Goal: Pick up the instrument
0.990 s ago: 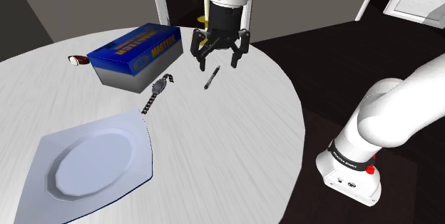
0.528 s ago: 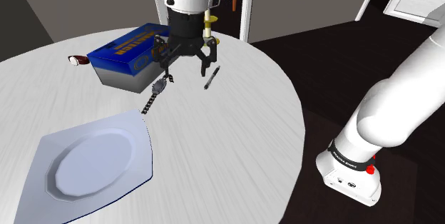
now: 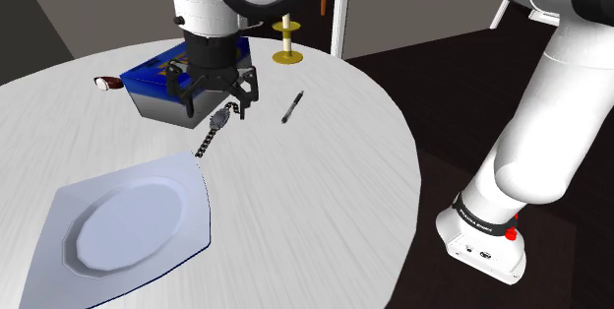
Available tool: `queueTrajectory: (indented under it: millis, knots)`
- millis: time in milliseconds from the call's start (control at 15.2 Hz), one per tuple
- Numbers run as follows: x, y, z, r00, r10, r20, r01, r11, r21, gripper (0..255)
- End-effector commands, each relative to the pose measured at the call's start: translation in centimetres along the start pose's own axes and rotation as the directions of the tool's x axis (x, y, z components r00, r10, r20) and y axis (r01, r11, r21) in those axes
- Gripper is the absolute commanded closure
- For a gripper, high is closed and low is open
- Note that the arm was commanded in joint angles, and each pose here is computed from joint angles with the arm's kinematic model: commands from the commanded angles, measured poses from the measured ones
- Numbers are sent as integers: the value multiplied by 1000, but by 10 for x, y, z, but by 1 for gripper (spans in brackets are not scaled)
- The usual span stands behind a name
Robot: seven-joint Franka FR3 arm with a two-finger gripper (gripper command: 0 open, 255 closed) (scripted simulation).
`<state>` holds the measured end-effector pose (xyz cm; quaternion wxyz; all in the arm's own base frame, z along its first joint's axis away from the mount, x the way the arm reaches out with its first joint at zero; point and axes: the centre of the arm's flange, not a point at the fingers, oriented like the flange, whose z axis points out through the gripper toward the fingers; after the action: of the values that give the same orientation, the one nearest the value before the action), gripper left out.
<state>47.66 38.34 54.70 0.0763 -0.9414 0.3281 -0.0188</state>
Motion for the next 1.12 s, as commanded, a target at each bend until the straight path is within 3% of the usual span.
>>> queueTrajectory:
  millis: [0, 330, 396, 1056]
  knots:
    - [0, -1, 11, 1000, 3, 0, -3, 1000, 1, 0]
    - [0, 2, 29, 1000, 3, 0, -3, 1000, 1, 0]
    - [0, 2, 30, 1000, 3, 0, -3, 1000, 1, 255]
    - [0, 2, 24, 1000, 3, 0, -3, 1000, 1, 255]
